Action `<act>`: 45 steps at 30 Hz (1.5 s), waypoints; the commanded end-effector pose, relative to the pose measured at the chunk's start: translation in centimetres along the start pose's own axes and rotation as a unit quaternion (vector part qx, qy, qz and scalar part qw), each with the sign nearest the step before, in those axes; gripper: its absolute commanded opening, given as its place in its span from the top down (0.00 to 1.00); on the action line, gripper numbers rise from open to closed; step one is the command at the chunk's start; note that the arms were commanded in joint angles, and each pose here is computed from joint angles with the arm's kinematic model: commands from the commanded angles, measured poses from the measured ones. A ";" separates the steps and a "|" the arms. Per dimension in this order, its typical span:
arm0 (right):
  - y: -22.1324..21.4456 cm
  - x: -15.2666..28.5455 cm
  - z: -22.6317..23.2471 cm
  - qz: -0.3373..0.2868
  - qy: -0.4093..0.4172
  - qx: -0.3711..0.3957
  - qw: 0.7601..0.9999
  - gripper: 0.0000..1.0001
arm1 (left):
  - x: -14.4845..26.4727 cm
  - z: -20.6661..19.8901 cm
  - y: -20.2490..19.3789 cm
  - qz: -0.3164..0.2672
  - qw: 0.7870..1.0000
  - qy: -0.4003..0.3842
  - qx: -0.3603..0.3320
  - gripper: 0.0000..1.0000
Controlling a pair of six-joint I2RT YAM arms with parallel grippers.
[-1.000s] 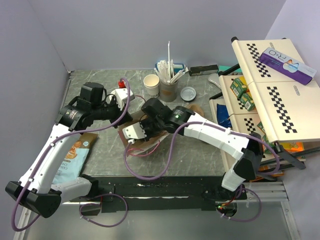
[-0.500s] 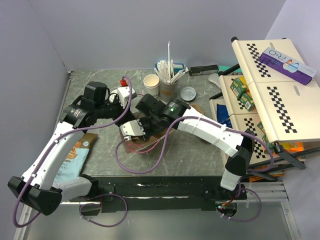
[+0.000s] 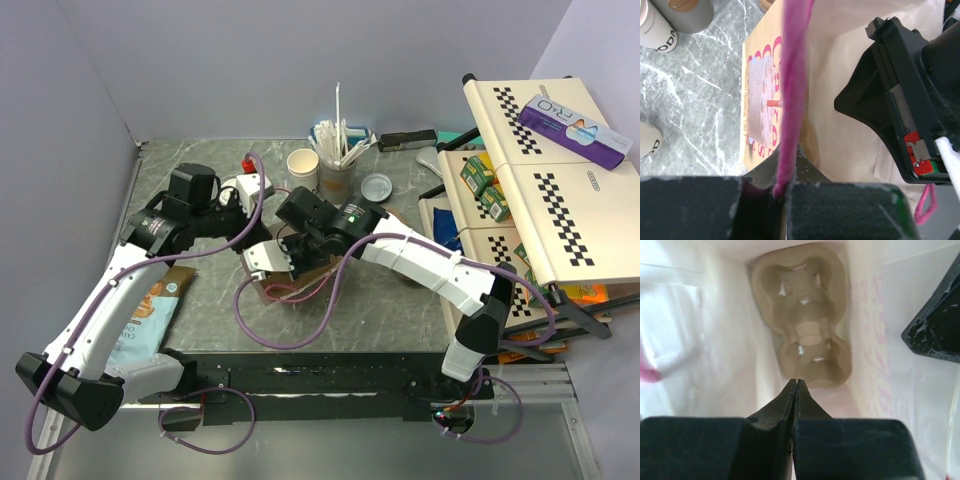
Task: Pack the takeout coffee
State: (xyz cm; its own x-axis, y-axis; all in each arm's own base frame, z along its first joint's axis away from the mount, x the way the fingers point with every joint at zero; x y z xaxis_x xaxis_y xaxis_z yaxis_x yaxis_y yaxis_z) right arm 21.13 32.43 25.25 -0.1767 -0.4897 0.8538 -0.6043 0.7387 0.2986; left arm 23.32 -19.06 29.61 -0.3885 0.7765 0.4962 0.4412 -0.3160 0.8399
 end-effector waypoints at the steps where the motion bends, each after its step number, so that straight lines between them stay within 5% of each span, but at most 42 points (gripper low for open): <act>1: 0.4 0.4 -0.8 0.001 -0.011 -0.007 1.000 1.00 | 0.7 -1.4 0.7 -0.017 1.000 -0.024 -0.007 0.99; 17: 1.6 -0.3 0.6 -0.098 -0.044 0.049 0.993 1.00 | 1.6 -3.6 0.1 -0.027 0.997 -0.063 -0.027 0.95; 18: 1.7 0.0 0.2 -0.104 -0.059 0.051 0.992 1.00 | 1.7 -3.6 0.2 -0.029 0.997 -0.063 -0.028 0.93; 19: 1.7 0.3 0.4 -0.109 -0.063 0.051 0.991 1.00 | 1.8 -3.6 0.1 -0.032 0.997 -0.059 -0.028 0.74; 22: 1.8 0.9 1.2 -0.128 -0.067 0.043 0.989 1.00 | 1.6 -3.7 -0.2 -0.033 0.997 -0.063 -0.023 0.58; 31: 0.4 2.1 0.4 -0.128 -0.090 -0.003 0.988 1.00 | 2.5 -2.9 2.5 -0.086 0.995 -0.020 -0.046 0.24; 36: -0.3 5.9 -1.1 -0.158 -0.130 -0.036 0.978 0.99 | 3.5 -1.7 3.0 -0.086 0.995 0.034 -0.044 0.17; 43: -0.5 11.9 -1.8 -0.239 -0.141 -0.076 0.958 0.51 | 3.0 -0.4 3.5 -0.089 0.995 0.038 0.026 0.12; 45: -0.4 11.9 -0.9 -0.243 -0.127 -0.059 0.960 0.44 | 2.6 0.6 3.8 -0.087 0.994 0.046 0.038 0.11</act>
State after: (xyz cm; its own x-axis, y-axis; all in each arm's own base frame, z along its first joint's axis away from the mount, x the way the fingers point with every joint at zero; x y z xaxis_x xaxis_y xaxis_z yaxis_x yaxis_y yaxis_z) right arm 23.43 27.23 32.64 -0.2034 -0.8176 0.5387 -0.5197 0.5565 0.6483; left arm 22.73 -17.84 32.36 -0.4966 0.7673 0.4057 0.4028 -0.2103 0.8908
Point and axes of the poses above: each gripper's point midway between its finger pads, its own x axis back along the fingers, its own z axis along the line the jaws close on, y = z × x, the point moved 2 cm from there along x, back along the fingers, and after that the axes turned 8 degrees about x, right-handed, at the moved point
